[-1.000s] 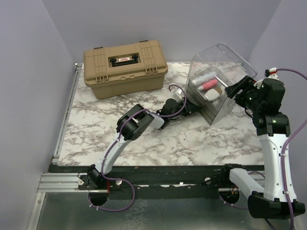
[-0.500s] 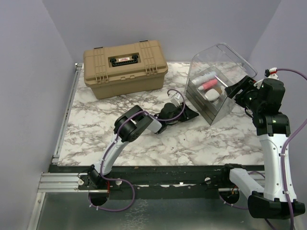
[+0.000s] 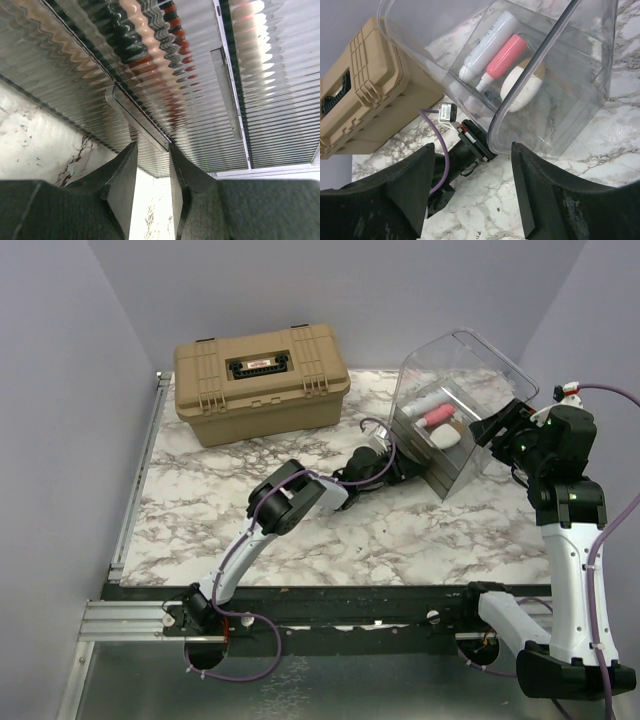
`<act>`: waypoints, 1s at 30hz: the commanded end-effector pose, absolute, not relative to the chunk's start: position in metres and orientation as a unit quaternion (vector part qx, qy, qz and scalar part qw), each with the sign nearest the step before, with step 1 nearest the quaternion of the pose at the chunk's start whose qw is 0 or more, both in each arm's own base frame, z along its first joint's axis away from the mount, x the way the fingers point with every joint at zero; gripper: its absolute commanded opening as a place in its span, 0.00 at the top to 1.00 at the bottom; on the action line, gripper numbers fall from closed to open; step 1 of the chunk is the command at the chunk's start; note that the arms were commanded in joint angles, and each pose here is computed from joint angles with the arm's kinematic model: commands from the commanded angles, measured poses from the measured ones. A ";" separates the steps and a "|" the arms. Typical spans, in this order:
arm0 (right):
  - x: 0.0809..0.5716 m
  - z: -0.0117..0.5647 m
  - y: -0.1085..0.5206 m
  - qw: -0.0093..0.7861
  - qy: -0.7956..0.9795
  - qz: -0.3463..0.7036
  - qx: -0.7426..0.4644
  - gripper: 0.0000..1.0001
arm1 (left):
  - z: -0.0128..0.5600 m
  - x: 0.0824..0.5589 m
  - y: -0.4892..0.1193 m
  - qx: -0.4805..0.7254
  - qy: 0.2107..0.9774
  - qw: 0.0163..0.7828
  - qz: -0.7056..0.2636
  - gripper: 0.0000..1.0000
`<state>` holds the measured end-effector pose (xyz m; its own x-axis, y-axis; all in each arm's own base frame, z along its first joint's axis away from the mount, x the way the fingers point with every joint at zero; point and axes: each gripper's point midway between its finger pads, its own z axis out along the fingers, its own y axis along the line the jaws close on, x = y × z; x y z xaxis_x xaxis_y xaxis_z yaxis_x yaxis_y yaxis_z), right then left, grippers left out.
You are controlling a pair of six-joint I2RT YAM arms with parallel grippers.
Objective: Organize the makeup
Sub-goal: Close the drawer in the storage box.
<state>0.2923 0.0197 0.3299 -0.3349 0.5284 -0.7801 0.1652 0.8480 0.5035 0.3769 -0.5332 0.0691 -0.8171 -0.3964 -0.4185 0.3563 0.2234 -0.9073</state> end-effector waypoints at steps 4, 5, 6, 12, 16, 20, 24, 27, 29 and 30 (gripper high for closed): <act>0.286 0.324 0.025 0.524 0.807 0.178 0.206 0.32 | 0.043 0.373 -0.533 -0.023 0.743 0.289 -0.604 0.67; 0.287 0.323 0.025 0.524 0.807 0.178 0.206 0.32 | 0.042 0.371 -0.531 -0.023 0.745 0.288 -0.602 0.67; 0.287 0.323 0.026 0.524 0.807 0.178 0.206 0.32 | 0.043 0.371 -0.529 -0.022 0.746 0.289 -0.600 0.67; 0.289 0.325 0.028 0.527 0.805 0.185 0.201 0.32 | 0.050 0.362 -0.516 -0.008 0.751 0.303 -0.587 0.67; 0.289 0.330 0.030 0.536 0.799 0.192 0.193 0.32 | 0.066 0.358 -0.511 0.012 0.746 0.318 -0.585 0.66; 0.286 0.339 0.035 0.550 0.793 0.200 0.172 0.31 | 0.080 0.353 -0.503 0.032 0.742 0.336 -0.579 0.62; 0.280 0.355 0.046 0.574 0.776 0.225 0.133 0.28 | 0.093 0.351 -0.494 0.044 0.738 0.351 -0.575 0.60; 0.272 0.371 0.059 0.592 0.760 0.253 0.090 0.26 | 0.102 0.350 -0.488 0.046 0.735 0.357 -0.574 0.58; 0.266 0.382 0.069 0.604 0.747 0.272 0.059 0.24 | 0.110 0.348 -0.484 0.052 0.732 0.362 -0.574 0.57; 0.262 0.387 0.073 0.609 0.741 0.280 0.045 0.23 | 0.112 0.346 -0.481 0.053 0.732 0.364 -0.573 0.57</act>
